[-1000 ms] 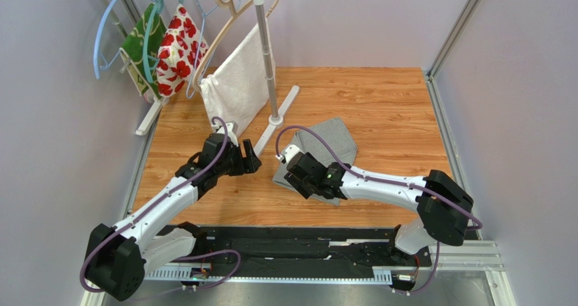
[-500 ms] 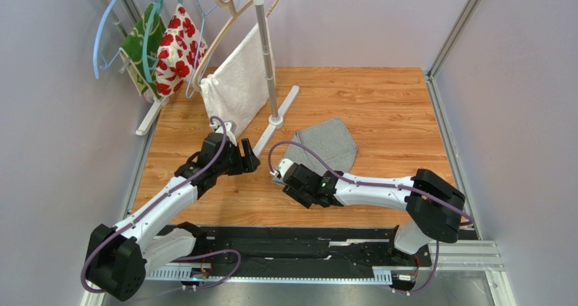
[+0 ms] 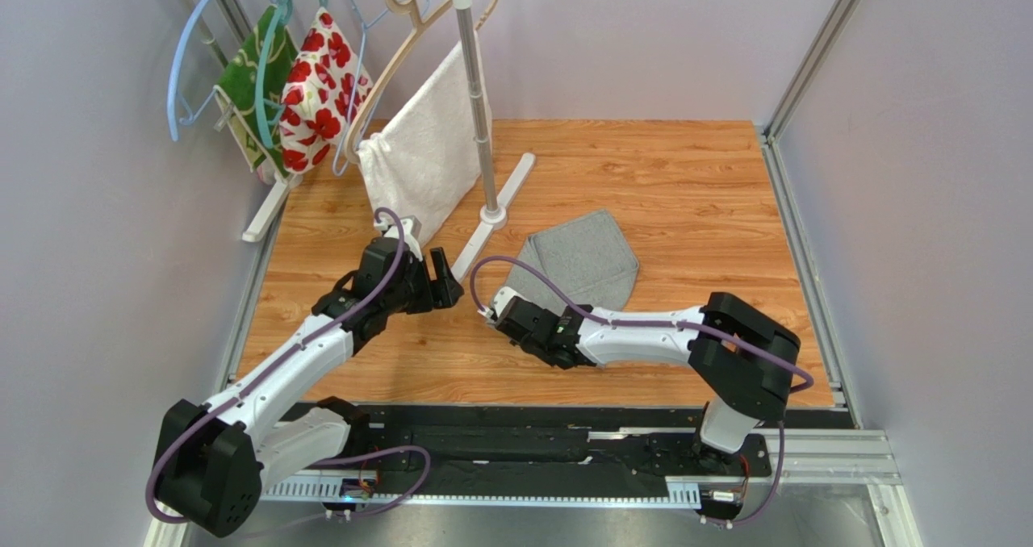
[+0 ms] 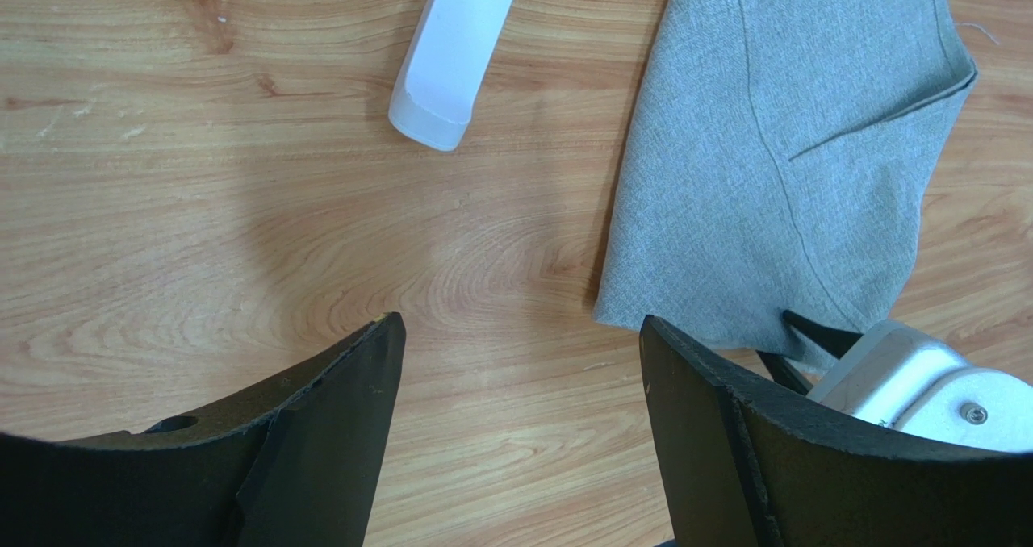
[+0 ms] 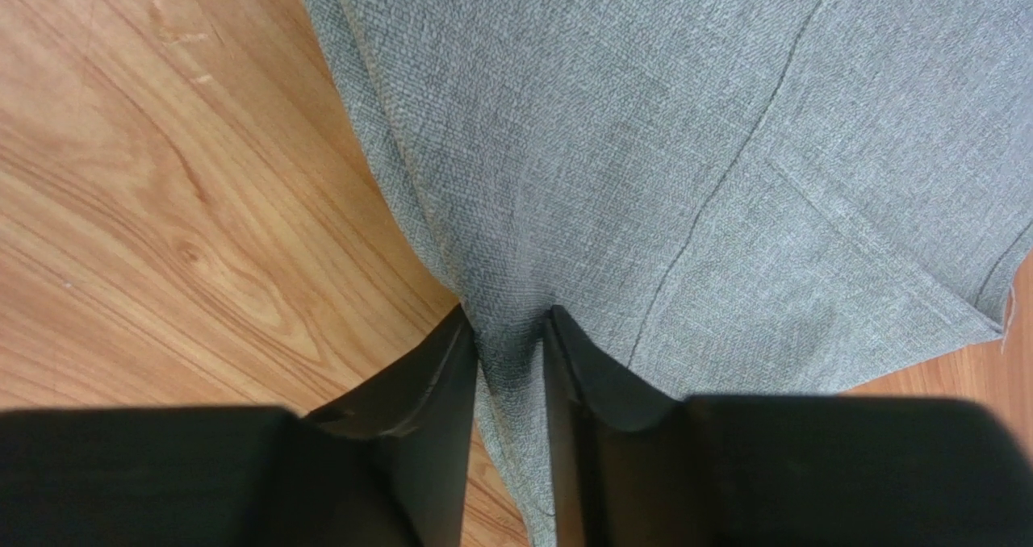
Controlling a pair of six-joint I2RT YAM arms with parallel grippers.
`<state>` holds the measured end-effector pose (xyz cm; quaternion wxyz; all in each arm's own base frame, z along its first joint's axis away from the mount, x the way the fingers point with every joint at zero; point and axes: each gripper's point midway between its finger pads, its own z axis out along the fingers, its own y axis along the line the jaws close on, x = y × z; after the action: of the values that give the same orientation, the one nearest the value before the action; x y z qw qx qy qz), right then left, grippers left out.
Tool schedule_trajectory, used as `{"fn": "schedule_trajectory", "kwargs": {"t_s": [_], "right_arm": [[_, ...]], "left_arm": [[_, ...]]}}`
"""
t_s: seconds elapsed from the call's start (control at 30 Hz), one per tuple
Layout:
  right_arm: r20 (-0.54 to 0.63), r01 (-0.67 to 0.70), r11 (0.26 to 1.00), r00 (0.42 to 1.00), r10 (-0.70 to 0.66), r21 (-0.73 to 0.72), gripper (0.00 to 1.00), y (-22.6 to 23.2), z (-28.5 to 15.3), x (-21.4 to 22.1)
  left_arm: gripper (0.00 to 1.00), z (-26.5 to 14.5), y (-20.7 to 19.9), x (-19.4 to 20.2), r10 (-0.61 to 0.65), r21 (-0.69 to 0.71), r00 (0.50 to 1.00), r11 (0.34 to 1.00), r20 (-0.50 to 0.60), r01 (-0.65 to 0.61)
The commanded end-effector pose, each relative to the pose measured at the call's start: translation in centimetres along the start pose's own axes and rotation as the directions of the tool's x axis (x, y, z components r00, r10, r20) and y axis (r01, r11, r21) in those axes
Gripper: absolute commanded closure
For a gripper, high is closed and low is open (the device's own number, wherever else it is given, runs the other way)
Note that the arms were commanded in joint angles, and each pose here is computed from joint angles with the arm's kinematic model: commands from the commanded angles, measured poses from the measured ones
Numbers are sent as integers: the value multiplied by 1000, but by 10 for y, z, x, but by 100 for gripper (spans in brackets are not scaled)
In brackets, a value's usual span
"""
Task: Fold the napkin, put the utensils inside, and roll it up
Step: Roll the napkin with the utensil
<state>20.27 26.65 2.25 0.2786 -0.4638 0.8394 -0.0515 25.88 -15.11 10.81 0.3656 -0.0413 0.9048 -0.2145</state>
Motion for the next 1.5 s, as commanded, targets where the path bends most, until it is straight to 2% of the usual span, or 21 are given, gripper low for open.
{"fn": "schedule_trajectory", "kwargs": {"t_s": [0.0, 0.37, 0.57, 0.83, 1.03, 1.1, 1.23, 1.33, 1.37, 1.43, 1.47], "right_arm": [[-24, -17, 999, 1000, 18, 36, 77, -3, 0, -4], [-24, -46, 999, 999, 46, 4, 83, 2, -3, -3], [-23, -56, 998, 998, 56, 6, 85, 2, -3, -4], [-28, -57, 998, 998, 58, 13, 87, 2, 0, -4], [-30, -55, 998, 998, 56, 13, 87, 2, 1, -4], [-29, -56, 998, 998, 56, 10, 88, 3, 1, -4], [-31, -58, 998, 998, 58, 17, 88, 2, 1, -3], [-26, -58, 998, 998, 58, 18, 88, 1, 0, -5], [-23, -58, 998, 998, 58, 20, 88, 0, 0, -6], [-10, -60, 998, 998, 61, 22, 88, -1, -3, -10], [-4, -62, 998, 998, 62, 22, 88, -2, -4, -12]], "left_arm": [[20, 2, 0, 0, -3, 10, 1000, 1000, 1, 3], [21, 46, -40, 9, -88, 203, 991, 973, -96, 106], [25, 64, -51, 28, -113, 259, 978, 953, -177, 157], [25, 67, -55, 65, -88, 292, 962, 942, -257, 164], [33, 70, -55, 84, -72, 279, 949, 947, -308, 162], [42, 74, -51, 86, -73, 262, 948, 952, -310, 160], [50, 79, -51, 89, -74, 259, 943, 952, -325, 164], [63, 81, -52, 89, -74, 261, 942, 951, -328, 165], [74, 81, -52, 89, -72, 261, 941, 951, -330, 164], [82, 81, -55, 86, -71, 265, 942, 950, -327, 164], [90, 80, -56, 86, -74, 263, 939, 950, -335, 169]]}}
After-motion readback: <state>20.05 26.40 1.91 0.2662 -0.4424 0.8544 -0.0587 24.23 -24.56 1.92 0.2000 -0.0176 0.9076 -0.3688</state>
